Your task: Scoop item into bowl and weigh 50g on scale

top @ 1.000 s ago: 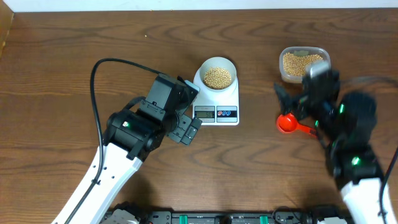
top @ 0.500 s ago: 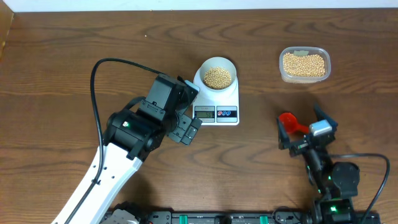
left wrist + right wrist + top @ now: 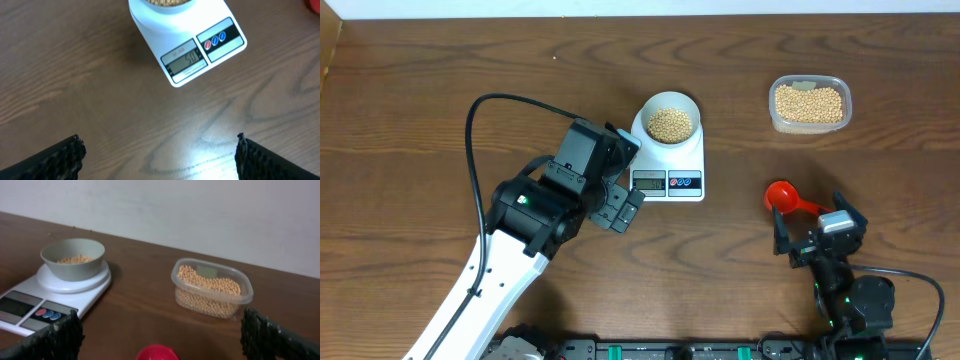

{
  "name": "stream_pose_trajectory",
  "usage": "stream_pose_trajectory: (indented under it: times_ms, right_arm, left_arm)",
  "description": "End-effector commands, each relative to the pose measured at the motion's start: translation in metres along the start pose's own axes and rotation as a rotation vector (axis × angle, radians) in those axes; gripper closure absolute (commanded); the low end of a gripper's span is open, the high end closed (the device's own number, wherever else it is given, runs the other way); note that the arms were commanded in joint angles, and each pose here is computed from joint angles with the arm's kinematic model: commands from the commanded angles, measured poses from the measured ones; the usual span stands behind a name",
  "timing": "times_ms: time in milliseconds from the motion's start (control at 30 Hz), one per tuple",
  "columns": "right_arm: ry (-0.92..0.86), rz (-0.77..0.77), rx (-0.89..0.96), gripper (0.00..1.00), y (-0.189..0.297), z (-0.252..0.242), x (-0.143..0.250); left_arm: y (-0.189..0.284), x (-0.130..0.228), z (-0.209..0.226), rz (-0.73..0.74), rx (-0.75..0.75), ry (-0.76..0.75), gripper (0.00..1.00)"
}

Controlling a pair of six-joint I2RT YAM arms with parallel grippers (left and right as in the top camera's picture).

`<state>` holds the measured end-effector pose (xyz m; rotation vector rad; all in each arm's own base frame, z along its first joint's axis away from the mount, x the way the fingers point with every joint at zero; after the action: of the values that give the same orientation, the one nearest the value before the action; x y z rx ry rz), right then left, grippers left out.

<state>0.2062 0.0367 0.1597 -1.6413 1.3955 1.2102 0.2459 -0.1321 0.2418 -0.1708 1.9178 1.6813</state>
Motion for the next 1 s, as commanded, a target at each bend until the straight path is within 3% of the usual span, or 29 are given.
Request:
stream_pose_trajectory:
  times_ms: [0, 967]
  right_arm:
    - [0.009, -0.003, 0.032, 0.01, 0.0036, -0.0035, 0.0001]
    - [0.009, 0.006, 0.043, 0.01, 0.0035, -0.0050, 0.0016]
  left_arm:
    - [0.0021, -0.0019, 0.0001, -0.007, 0.005, -0.001, 0.02]
    - [0.0021, -0.0019, 0.0001, -0.007, 0.005, -0.001, 0.02]
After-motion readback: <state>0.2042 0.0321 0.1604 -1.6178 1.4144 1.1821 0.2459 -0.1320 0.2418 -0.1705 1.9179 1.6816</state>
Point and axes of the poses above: each gripper's point midway between its finger pads, its own y axis back along the fingers, its own z axis along the line the jaws close on, x = y × z, the point moved 4 cm from there along y, back along the fingers, and after that the axes turned 15 degrees about y, right-handed, at the moved point
